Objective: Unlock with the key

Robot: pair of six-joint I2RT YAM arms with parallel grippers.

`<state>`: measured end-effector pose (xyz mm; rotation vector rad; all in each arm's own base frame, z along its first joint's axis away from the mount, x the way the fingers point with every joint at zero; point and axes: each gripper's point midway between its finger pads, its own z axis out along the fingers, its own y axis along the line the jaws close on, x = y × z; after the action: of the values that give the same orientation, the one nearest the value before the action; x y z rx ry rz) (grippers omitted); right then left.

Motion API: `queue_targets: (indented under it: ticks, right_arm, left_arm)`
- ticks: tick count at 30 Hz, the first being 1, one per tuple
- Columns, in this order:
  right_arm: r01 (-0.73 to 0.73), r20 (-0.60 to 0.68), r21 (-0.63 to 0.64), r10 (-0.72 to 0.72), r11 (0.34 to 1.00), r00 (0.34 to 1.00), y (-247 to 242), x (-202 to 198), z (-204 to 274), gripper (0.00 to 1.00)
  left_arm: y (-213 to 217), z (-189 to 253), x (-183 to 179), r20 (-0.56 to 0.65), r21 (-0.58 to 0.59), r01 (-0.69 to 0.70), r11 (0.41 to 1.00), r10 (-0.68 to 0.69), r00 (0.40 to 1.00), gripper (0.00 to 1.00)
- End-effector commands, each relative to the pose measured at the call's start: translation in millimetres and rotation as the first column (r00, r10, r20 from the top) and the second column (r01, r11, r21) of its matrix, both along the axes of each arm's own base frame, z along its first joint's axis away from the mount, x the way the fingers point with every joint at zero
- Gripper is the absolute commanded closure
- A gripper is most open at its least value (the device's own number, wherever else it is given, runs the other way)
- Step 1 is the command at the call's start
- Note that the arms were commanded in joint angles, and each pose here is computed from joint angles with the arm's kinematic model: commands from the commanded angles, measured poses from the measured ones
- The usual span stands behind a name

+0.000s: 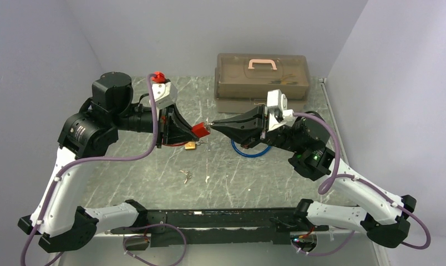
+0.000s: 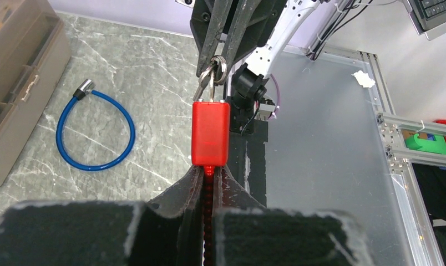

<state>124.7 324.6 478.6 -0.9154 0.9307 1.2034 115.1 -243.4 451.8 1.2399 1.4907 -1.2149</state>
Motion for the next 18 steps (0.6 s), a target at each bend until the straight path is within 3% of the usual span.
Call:
queue_targets:
  ticks: [1,15,18]
  right_arm:
    - [-0.180,-0.254,-0.372,0.087,0.911,0.963,42.7,-15.1,-127.0,1.00]
    - [-0.194,-0.332,-0.509,0.017,0.839,0.943,46.9,-16.4,-185.1,1.00]
    - [-0.196,-0.344,-0.516,0.007,0.834,0.939,47.5,-15.7,-189.2,1.00]
  left_arm:
    - [-8.6,69.6,-8.7,0.263,-0.186,0.123,0.975,-0.071,0.962,1.00]
    - [-3.9,88.2,-15.3,0.308,-0.214,0.133,0.968,-0.062,0.949,1.00]
    - [-2.9,87.9,-17.0,0.321,-0.210,0.140,0.968,-0.067,0.945,0.90]
